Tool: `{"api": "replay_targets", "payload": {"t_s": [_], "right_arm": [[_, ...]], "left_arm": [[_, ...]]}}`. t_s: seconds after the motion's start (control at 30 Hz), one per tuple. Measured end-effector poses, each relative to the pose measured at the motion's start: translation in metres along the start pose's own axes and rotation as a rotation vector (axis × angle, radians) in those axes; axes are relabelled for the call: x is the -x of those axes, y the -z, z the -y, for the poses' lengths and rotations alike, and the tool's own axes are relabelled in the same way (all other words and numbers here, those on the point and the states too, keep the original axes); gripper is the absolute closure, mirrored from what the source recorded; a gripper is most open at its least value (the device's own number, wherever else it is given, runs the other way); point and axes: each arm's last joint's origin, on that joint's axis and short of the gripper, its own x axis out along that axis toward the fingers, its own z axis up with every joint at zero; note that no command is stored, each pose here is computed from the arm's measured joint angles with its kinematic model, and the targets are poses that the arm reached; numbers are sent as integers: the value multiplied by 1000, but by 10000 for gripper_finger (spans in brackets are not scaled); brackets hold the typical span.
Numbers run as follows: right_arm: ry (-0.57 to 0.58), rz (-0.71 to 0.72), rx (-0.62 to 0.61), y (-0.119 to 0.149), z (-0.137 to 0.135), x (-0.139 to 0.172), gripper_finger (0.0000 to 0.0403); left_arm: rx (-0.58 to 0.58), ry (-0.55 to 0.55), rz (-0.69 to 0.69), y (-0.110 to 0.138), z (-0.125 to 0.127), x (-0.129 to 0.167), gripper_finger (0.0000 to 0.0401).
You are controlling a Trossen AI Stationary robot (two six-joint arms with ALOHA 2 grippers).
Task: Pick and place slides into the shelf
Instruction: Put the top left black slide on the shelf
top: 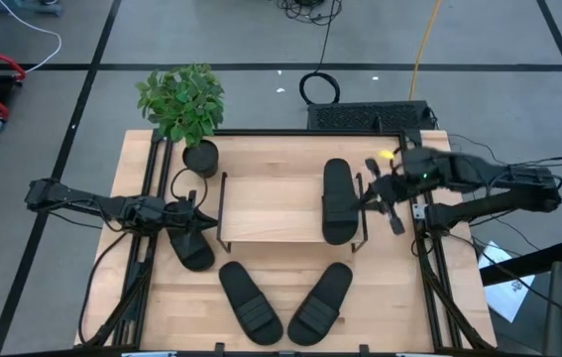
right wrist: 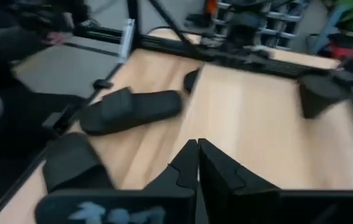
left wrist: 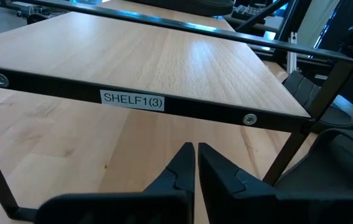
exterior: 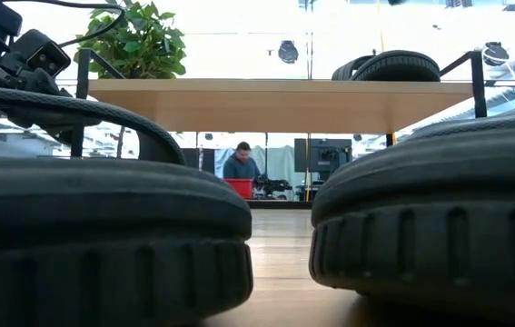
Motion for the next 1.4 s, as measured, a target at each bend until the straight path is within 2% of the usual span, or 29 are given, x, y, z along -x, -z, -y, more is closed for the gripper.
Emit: {"api": "replay_targets", "payload": {"t_s": [0.2, 0.37, 0.43, 0.57, 0.77, 0.97, 1.1, 1.27, 1.4], "right_arm": [[21, 138, -56, 57, -5, -11, 402], [39, 295, -1, 92, -8, -21, 402], [38, 312, 20, 104, -9, -25, 402], [-38, 344, 17, 116, -13, -30, 403], [-90, 361, 71, 143, -22, -42, 403], [-99, 384, 108, 148, -26, -42, 403], [-90, 412, 146, 147, -27, -37, 403], [-93, 489, 124, 142, -29, -23, 403], [-97, 453, 130, 149, -32, -14, 403]], "left_arm": [[0, 0, 1, 0, 0, 0, 375], [-7, 0, 2, 0, 0, 0, 386], [-13, 1, 3, 0, 0, 0, 392], [0, 1, 3, 0, 0, 0, 400], [27, 1, 4, 0, 0, 0, 383], [27, 1, 4, 0, 0, 0, 376], [27, -15, 7, 0, 0, 0, 384], [28, -22, 9, -1, -1, 0, 399], [53, -22, 9, 0, -1, 0, 393]]}}
